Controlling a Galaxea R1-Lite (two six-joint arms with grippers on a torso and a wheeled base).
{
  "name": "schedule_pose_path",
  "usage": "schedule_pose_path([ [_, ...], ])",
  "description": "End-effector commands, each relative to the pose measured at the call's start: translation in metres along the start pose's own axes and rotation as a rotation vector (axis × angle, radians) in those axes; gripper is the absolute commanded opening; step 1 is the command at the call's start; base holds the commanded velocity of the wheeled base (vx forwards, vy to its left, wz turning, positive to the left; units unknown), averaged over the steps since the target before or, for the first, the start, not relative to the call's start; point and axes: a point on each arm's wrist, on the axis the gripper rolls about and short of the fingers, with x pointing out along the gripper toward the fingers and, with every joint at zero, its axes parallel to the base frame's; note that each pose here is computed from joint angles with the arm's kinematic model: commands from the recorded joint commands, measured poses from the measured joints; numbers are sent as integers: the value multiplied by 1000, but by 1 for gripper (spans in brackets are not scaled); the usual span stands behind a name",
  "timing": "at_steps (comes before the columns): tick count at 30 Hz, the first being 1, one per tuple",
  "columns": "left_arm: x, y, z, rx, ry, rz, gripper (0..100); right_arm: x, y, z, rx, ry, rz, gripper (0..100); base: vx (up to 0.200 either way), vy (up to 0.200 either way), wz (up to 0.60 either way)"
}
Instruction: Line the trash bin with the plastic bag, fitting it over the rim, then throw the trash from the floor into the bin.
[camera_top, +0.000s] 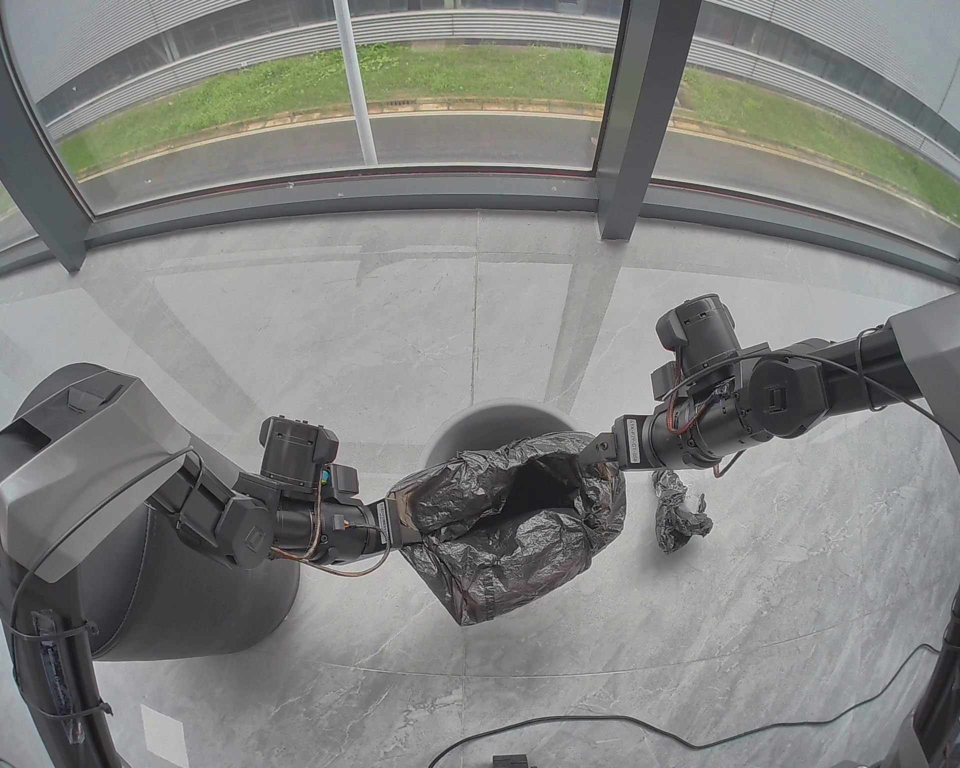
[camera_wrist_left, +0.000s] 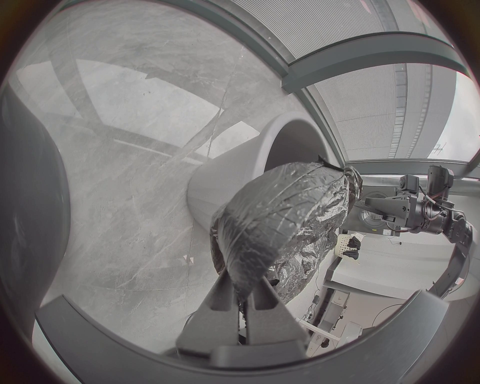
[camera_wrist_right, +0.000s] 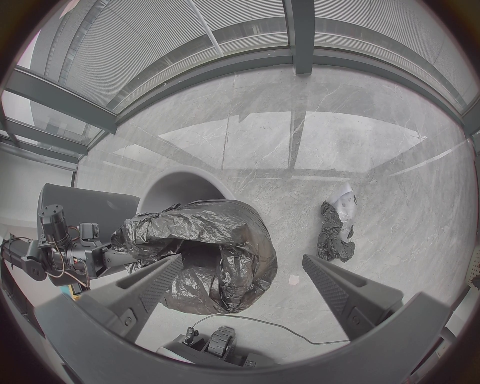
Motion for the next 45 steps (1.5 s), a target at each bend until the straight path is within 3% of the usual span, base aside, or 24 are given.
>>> schedule_pose_path([
  [1, 4, 1, 2, 7, -8, -3, 0, 2, 2, 0, -9, 2, 4, 100, 0, 0, 0],
  [10, 8, 4, 7, 12, -25, 3, 0, 4, 27, 17, -130, -70, 50, 100, 0, 0, 0],
  [19, 7, 4, 9, 30, -30, 2, 0, 38, 40, 23, -189, -67, 59, 100, 0, 0, 0],
  [30, 7, 3, 8, 31, -28, 0, 0, 57, 44, 32, -242, -117, 1, 100, 0, 0, 0],
  [35, 8, 4, 8, 30, -26, 1, 0, 49, 46, 39, -315, -146, 0, 100, 0, 0, 0],
  [42, 5, 1, 7, 34, -29, -3, 0, 8, 50, 54, -493, -215, 44, 100, 0, 0, 0],
  [45, 5, 1, 7, 34, -29, -3, 0, 5, 51, 47, -537, -160, 92, 100, 0, 0, 0],
])
